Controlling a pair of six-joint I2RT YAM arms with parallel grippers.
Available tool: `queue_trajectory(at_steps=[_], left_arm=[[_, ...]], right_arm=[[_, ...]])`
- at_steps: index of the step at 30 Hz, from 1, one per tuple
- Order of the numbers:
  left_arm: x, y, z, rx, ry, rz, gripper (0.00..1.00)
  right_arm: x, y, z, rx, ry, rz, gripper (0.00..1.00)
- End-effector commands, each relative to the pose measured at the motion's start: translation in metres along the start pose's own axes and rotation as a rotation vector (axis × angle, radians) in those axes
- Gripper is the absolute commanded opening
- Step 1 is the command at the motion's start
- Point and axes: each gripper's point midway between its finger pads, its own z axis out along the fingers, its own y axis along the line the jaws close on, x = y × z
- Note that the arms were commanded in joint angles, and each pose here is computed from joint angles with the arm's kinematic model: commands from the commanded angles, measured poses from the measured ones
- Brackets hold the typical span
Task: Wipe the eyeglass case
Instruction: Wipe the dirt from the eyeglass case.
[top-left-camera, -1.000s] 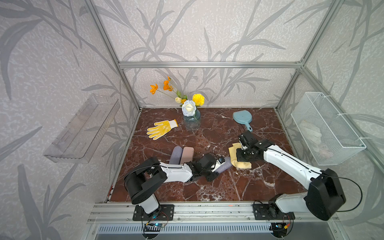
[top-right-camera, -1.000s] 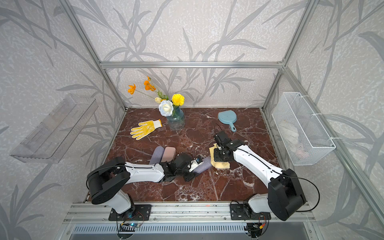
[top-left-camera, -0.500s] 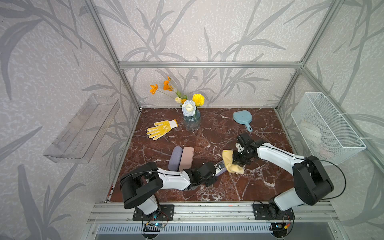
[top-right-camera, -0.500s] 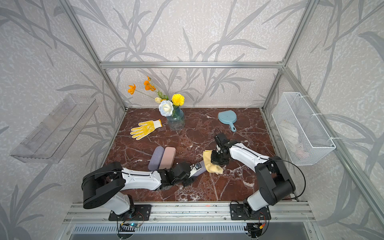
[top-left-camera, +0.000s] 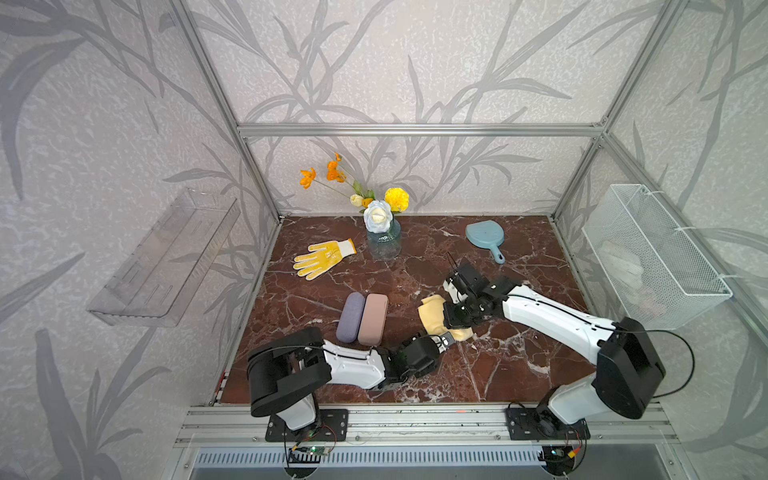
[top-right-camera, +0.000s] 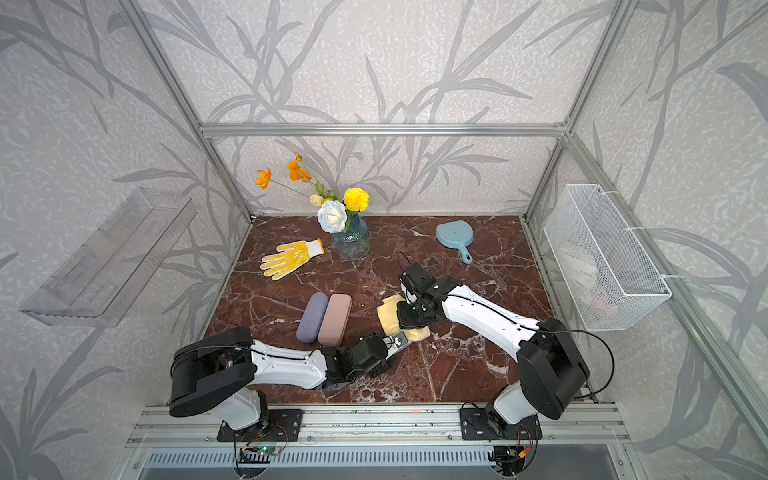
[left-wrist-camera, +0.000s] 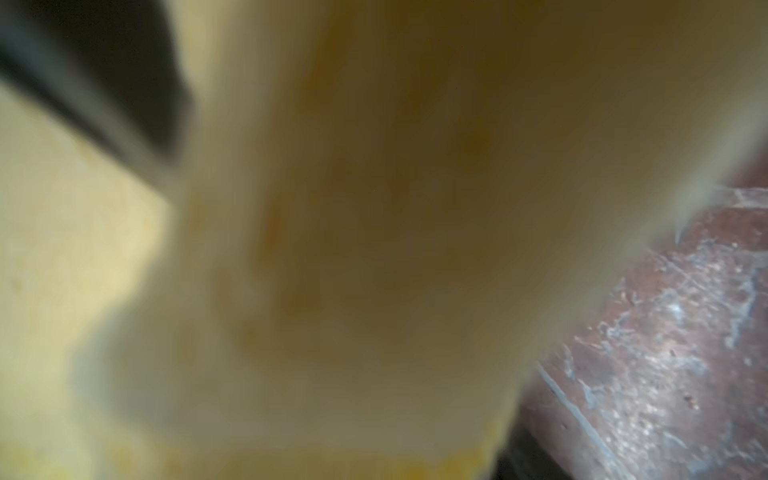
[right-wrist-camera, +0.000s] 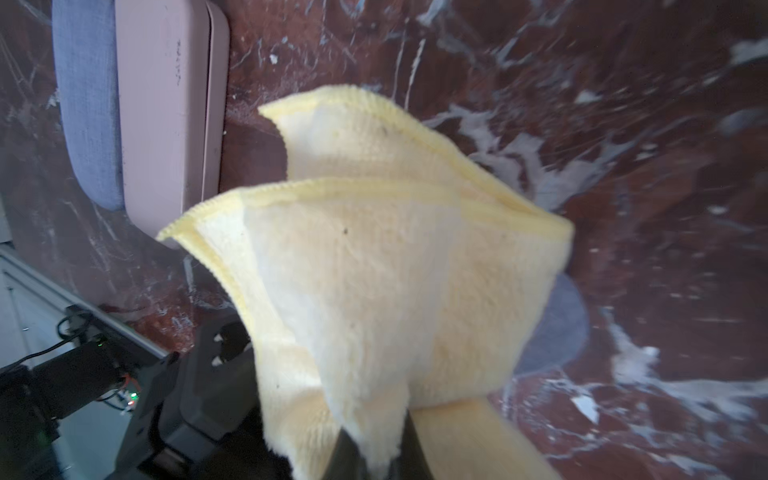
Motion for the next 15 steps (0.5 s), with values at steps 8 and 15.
queue_trajectory(at_steps=[8, 15], left_arm=[[0.001, 0.005, 0.002, -0.095, -0.012, 0.022, 0.14], [0.003, 0.004, 0.003, -0.098, -0.01, 0.024, 0.14]], right_arm=[[-0.022, -0.135, -0.02, 0.674, 0.055, -0.131, 0.0], [-0.046, -0.065, -0.063, 0.533, -0.127, -0.277, 0.0]])
